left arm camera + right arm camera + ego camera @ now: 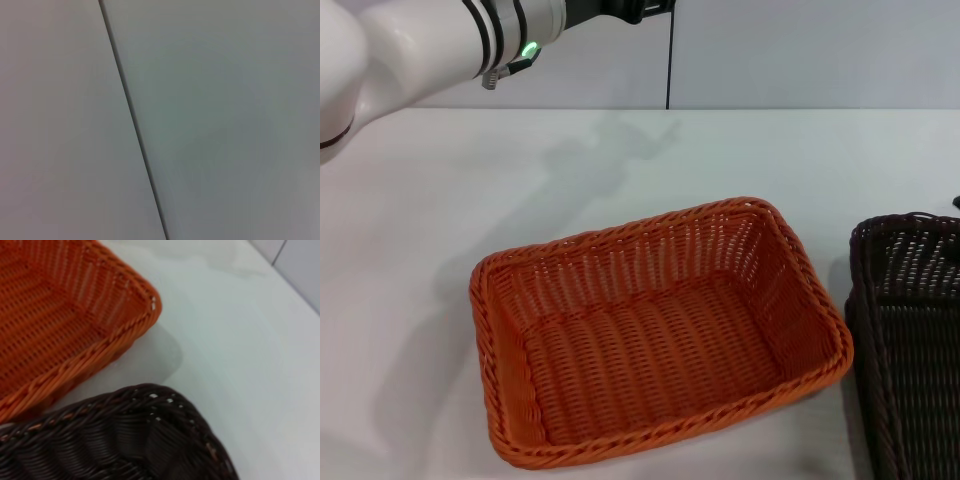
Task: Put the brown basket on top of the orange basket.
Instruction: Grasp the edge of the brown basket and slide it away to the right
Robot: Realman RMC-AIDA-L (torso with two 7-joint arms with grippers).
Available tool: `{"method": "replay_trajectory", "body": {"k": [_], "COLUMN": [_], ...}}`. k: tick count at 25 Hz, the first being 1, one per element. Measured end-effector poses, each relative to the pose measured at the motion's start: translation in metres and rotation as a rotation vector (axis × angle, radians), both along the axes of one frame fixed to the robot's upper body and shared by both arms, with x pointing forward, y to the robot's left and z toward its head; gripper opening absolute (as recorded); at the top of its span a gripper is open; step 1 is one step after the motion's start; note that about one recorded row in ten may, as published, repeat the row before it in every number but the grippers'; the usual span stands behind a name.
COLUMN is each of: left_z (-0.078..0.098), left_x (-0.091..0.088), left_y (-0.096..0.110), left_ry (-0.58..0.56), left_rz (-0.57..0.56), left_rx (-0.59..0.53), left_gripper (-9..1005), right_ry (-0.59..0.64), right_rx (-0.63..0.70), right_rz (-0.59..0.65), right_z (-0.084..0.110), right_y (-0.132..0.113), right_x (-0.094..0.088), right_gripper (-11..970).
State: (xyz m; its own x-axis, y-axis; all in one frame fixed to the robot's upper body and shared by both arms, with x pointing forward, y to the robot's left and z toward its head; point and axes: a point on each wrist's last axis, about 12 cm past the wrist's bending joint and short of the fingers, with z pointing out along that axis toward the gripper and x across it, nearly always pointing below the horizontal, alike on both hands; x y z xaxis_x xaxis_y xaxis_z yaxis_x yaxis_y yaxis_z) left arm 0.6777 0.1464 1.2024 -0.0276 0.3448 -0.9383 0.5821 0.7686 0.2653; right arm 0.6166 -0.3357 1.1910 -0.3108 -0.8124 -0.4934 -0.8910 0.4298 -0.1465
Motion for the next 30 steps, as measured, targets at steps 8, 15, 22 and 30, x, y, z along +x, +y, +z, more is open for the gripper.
{"method": "replay_trajectory", "body": {"k": [8, 15, 22, 30], "left_z": [0.001, 0.001, -0.002, -0.004], "left_x": [0.0, 0.0, 0.0, 0.002], "left_y": [-0.003, -0.003, -0.002, 0.0], "left_ry": [0.002, 0.003, 0.013, 0.005], "left_rz": [-0.006, -0.008, -0.003, 0.018], "left_rx": [-0.013, -0.015, -0.015, -0.006], "left_gripper": [845, 845, 845, 845], "right_ry": [0.01, -0.012, 0.047, 0.125], "right_rx": [-0.01, 0.018, -0.016, -0.056], "right_rz": [0.02, 0.073, 0.09, 0.054], "right_z": [-0.018, -0.015, -0.01, -0.012], "right_y": [-0.003, -0.003, -0.008, -0.019], "right_x": [0.006, 0.007, 0.005, -0.001], "right_gripper": [635, 607, 375, 241]}}
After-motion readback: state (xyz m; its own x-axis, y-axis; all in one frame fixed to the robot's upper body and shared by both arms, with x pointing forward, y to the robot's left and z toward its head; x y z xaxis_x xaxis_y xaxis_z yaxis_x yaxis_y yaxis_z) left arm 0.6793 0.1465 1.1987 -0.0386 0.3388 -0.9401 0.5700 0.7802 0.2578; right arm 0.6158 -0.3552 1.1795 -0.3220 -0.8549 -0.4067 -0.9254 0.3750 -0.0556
